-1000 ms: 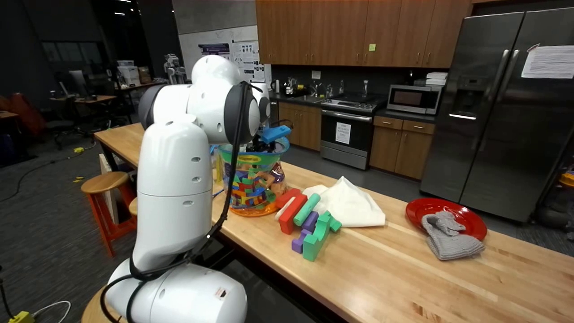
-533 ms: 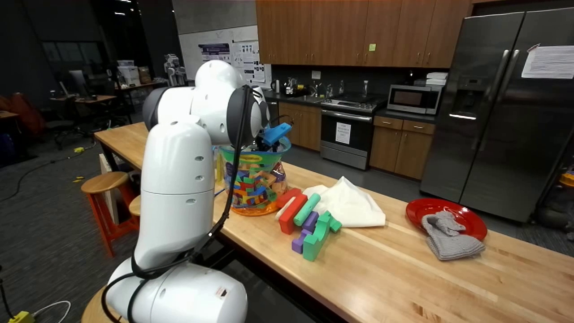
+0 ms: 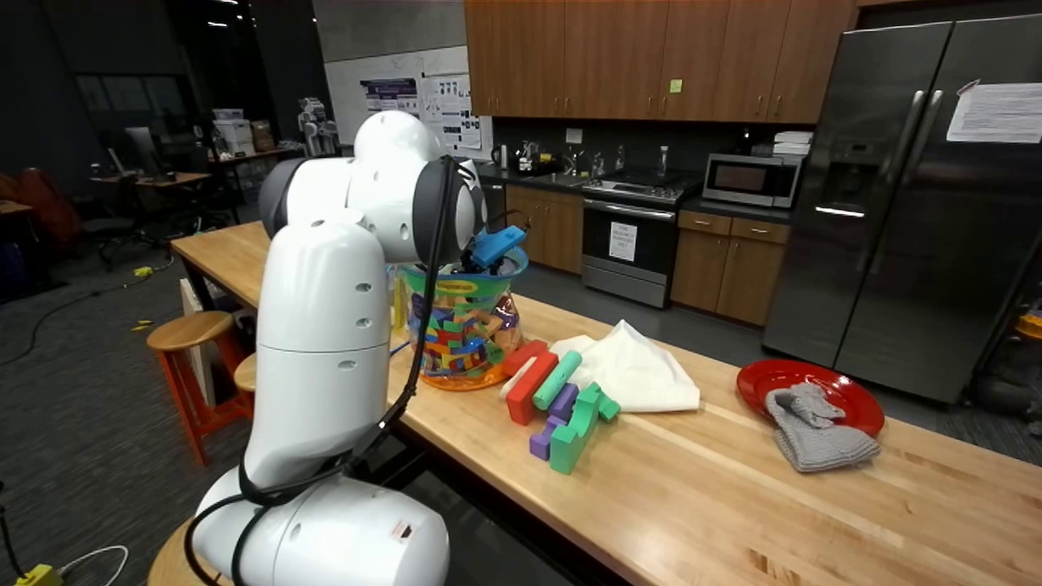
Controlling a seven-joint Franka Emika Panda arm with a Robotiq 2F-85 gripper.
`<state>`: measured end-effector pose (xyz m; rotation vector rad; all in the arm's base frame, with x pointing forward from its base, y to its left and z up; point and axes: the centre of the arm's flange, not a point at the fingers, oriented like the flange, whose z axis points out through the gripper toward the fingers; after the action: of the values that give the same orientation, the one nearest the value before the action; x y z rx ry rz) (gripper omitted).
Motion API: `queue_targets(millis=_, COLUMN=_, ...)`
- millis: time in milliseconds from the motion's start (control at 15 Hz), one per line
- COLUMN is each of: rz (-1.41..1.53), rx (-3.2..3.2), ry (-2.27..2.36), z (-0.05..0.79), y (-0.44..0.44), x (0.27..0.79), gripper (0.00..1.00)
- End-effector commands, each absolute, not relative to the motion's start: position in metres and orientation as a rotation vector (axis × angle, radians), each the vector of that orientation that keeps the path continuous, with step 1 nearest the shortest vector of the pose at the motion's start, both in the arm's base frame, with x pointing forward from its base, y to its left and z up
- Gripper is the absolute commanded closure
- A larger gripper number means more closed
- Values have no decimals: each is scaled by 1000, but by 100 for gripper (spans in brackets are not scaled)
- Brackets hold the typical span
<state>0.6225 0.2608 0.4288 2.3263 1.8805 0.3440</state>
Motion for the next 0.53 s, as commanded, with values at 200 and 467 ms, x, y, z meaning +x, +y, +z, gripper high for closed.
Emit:
queue_targets(millis=200, rz=445, rx=2496, ry=1869, z=437, y=266, x=616, gripper=0)
queue_targets(millis=467, rz=449, rx=2462, ry=1834, z=436, y=258, x=619, gripper=0)
